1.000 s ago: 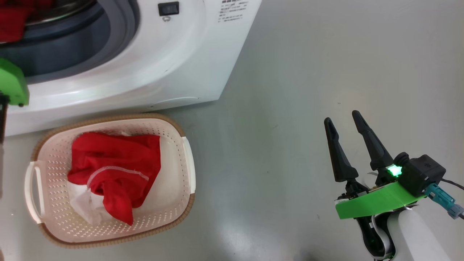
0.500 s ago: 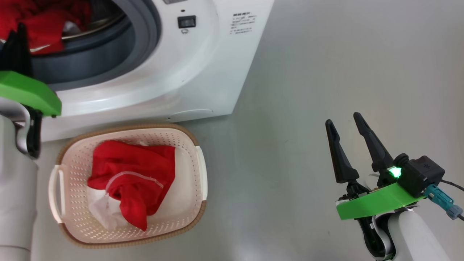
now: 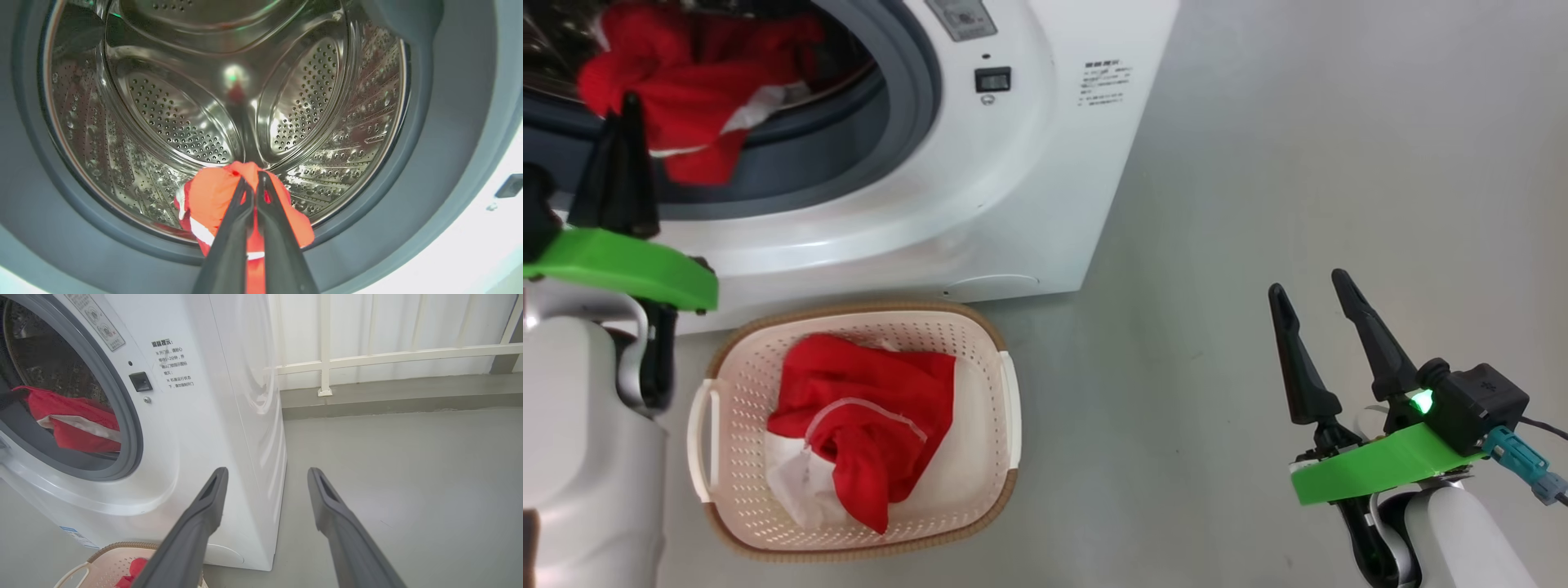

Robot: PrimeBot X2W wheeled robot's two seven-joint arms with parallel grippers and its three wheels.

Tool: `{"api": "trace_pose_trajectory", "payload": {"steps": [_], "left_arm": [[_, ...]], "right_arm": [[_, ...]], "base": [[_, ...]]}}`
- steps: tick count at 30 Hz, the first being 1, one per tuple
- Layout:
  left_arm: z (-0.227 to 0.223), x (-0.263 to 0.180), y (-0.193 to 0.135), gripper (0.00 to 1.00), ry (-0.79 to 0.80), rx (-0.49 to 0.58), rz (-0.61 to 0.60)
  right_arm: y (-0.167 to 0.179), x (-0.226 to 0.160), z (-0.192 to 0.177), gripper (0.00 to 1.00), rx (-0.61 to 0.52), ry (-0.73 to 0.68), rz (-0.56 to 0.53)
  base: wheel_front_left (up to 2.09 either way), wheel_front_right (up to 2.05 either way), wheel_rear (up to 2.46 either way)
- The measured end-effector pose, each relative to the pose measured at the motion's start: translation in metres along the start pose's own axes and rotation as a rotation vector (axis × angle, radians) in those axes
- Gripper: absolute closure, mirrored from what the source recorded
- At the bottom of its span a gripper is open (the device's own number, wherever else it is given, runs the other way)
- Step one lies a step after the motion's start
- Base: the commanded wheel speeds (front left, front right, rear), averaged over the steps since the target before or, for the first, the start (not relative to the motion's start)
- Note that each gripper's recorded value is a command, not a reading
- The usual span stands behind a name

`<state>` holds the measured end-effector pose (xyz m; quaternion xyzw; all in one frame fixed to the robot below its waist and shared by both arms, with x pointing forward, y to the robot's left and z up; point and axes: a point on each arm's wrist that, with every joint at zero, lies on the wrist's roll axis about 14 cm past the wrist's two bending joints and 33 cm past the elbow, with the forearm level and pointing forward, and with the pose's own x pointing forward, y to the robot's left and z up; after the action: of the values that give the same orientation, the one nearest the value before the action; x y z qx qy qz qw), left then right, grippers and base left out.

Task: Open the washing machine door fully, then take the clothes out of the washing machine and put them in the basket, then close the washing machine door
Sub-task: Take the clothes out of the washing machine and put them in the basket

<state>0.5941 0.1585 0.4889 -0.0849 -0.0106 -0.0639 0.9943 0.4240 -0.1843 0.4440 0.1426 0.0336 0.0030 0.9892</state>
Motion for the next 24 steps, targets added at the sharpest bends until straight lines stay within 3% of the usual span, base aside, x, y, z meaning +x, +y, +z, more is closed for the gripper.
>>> {"api": "trace_pose_trajectory", "payload": {"steps": [24], "left_arm": [[0.074, -0.077, 0.001, 1.00, -0.248, -0.036, 0.012]], "right_arm": [[0.016, -0.007, 0.010, 0.00, -0.008, -0.025, 0.044]], "base": [[0.00, 0.00, 0.00]]}}
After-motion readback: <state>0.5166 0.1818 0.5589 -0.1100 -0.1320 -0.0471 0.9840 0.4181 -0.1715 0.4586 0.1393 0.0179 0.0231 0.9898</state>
